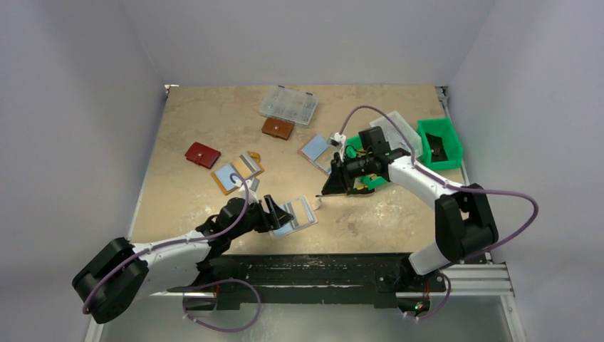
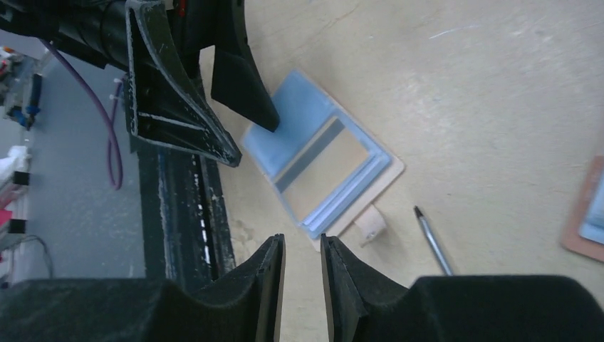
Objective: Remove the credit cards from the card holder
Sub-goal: Remove the credit card from the card holder.
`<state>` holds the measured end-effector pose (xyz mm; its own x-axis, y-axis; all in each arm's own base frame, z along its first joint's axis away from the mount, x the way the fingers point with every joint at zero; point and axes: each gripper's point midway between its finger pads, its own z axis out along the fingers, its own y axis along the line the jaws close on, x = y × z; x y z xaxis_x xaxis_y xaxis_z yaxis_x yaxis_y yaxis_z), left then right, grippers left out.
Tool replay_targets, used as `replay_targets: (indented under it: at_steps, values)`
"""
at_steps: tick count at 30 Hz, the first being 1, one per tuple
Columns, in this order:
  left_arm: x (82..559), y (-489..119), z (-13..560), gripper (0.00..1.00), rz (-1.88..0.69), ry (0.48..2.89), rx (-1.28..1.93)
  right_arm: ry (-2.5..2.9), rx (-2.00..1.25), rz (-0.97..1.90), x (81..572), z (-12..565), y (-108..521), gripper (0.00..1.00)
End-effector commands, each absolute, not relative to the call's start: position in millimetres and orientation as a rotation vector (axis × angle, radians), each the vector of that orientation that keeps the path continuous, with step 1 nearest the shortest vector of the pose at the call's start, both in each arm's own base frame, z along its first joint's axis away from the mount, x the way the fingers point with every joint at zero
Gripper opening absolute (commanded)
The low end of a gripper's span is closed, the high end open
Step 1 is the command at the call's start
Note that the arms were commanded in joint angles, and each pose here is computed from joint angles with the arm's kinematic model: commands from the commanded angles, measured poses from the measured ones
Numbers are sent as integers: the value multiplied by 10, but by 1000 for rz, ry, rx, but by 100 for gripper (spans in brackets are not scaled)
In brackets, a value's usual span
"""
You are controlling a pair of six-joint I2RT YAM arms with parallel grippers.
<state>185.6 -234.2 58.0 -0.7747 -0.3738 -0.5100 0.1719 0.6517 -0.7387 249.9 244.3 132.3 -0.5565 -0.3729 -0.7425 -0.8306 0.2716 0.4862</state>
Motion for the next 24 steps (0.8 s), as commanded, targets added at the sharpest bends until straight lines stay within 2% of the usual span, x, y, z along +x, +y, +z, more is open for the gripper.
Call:
replay_targets:
  at_steps: [1,12,24]
  values:
    - [1981,-2513,834,68,-1119,2128,-133,2084,-997,1377,2417,1339,2707,34]
    - [2003,-2532,658,56,-1061,2187,-153,2319,-805,1578,2211,989,3086,39]
    - [2039,-2497,482,41,-995,2229,-184,2461,-800,1460,2195,659,3163,43]
